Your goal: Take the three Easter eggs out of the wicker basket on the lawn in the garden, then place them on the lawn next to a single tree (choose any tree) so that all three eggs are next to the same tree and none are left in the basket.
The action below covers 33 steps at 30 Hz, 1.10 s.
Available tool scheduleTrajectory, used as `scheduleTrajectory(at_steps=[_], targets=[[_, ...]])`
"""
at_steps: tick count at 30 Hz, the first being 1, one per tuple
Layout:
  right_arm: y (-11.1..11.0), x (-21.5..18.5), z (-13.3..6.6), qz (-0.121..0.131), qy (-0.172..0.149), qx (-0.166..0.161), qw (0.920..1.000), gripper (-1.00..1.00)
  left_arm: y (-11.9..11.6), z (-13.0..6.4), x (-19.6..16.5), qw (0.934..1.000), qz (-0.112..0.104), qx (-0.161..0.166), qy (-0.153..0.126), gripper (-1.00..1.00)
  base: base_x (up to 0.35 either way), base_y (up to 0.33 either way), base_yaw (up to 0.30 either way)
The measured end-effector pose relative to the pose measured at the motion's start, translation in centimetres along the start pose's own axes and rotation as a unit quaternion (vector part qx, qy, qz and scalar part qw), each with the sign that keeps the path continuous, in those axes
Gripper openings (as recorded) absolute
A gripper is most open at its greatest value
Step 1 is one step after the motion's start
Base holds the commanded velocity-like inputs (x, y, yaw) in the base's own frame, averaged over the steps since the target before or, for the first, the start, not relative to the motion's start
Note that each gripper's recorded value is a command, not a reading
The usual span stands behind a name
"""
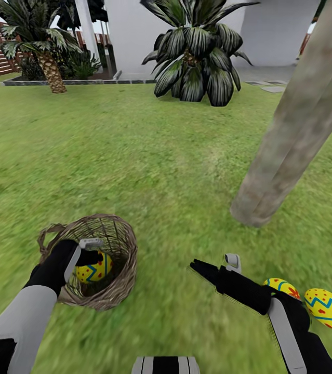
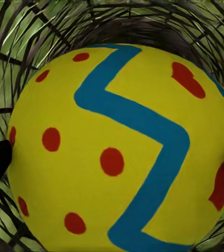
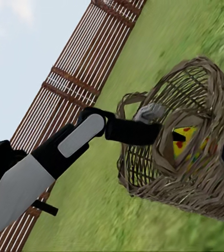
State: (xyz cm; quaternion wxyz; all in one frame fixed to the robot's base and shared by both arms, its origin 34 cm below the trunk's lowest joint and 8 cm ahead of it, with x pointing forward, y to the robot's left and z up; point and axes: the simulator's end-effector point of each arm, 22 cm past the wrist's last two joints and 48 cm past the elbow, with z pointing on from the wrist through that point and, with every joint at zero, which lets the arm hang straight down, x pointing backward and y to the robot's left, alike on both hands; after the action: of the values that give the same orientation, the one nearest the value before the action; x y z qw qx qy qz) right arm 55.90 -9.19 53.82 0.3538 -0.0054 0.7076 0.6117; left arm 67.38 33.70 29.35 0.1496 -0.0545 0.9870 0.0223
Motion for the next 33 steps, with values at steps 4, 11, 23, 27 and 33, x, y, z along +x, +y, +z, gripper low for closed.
scheduleTrajectory(at_steps=[4,11,23,27,33], targets=[[0.3,-0.9,-0.6,-0.007,-0.009,0.004,0.9999,1.0,0.0,-0.9,0.0,1.0,-0.001,0.001,0.006,-1.0,0.0,0.0,0.0],[1.6,-1.6,-0.7,-0.019,-0.015,-0.002,0.9997,1.0,0.0,-2.7,-0.9,1.0,-0.003,0.003,0.0,-1.0,0.0,0.0,0.0],[3.9,-2.6,-0.9,-0.039,-0.022,-0.013,0.9989,1.0,0.0,-5.7,-2.1,0.9999,-0.006,0.006,-0.008,-1.0,0.0,0.0,0.0],[4.7,-2.9,-0.9,-0.046,-0.024,-0.017,0.9985,1.0,-0.1,-6.6,-2.6,0.9998,-0.006,0.006,-0.016,-1.0,0.0,0.0,0.0],[5.9,-3.3,-1.0,-0.057,-0.028,-0.023,0.9977,1.0,0.0,-8.0,-3.4,0.9996,-0.007,0.008,-0.028,-1.0,0.0,0.0,0.0]])
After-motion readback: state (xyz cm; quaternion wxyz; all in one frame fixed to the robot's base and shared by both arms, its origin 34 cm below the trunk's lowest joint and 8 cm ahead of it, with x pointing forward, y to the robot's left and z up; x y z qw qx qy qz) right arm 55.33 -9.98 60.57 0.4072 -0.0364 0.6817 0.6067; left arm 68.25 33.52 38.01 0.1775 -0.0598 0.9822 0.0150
